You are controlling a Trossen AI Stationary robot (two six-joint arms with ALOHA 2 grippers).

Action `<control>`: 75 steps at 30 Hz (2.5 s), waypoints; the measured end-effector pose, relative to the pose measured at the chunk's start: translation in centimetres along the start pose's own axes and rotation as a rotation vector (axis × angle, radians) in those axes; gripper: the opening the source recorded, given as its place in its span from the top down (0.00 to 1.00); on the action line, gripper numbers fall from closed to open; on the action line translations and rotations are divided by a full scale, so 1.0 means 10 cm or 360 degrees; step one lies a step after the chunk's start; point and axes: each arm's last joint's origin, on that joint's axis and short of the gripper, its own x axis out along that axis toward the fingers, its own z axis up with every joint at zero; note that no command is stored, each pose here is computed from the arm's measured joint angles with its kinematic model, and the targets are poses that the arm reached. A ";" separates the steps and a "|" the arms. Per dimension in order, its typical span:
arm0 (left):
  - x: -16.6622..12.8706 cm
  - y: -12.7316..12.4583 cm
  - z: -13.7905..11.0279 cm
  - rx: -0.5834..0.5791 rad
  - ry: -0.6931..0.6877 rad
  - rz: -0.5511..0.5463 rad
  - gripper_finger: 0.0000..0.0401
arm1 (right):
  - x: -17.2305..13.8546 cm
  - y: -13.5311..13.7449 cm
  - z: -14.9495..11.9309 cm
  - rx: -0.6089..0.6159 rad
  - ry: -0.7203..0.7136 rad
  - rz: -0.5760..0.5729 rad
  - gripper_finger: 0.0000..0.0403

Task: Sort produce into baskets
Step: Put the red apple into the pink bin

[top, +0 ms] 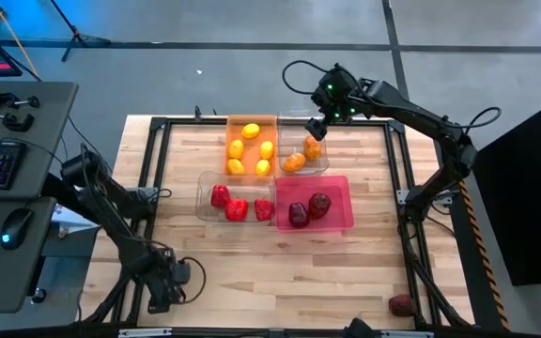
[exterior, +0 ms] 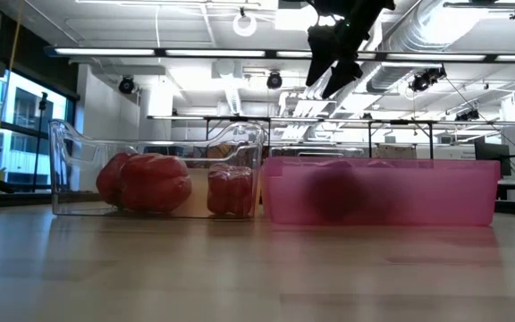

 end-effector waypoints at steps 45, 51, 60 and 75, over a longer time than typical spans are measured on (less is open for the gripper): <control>-1.52 1.74 1.61 -0.0083 -0.1589 0.0502 0.31 | -0.51 0.00 -0.13 -0.0096 -0.0084 0.0005 0.08; -1.44 1.95 2.36 -0.0051 -0.1735 0.0352 0.30 | -0.76 0.01 -0.20 -0.0066 -0.0174 0.0007 0.08; -1.31 1.89 2.89 -0.0296 -0.1808 0.0184 0.30 | -1.06 0.01 -0.32 0.0014 -0.0240 0.0014 0.08; -1.15 2.00 3.04 -0.0236 -0.1834 0.0125 0.18 | -1.16 0.01 -0.39 0.0000 -0.0233 0.0002 0.08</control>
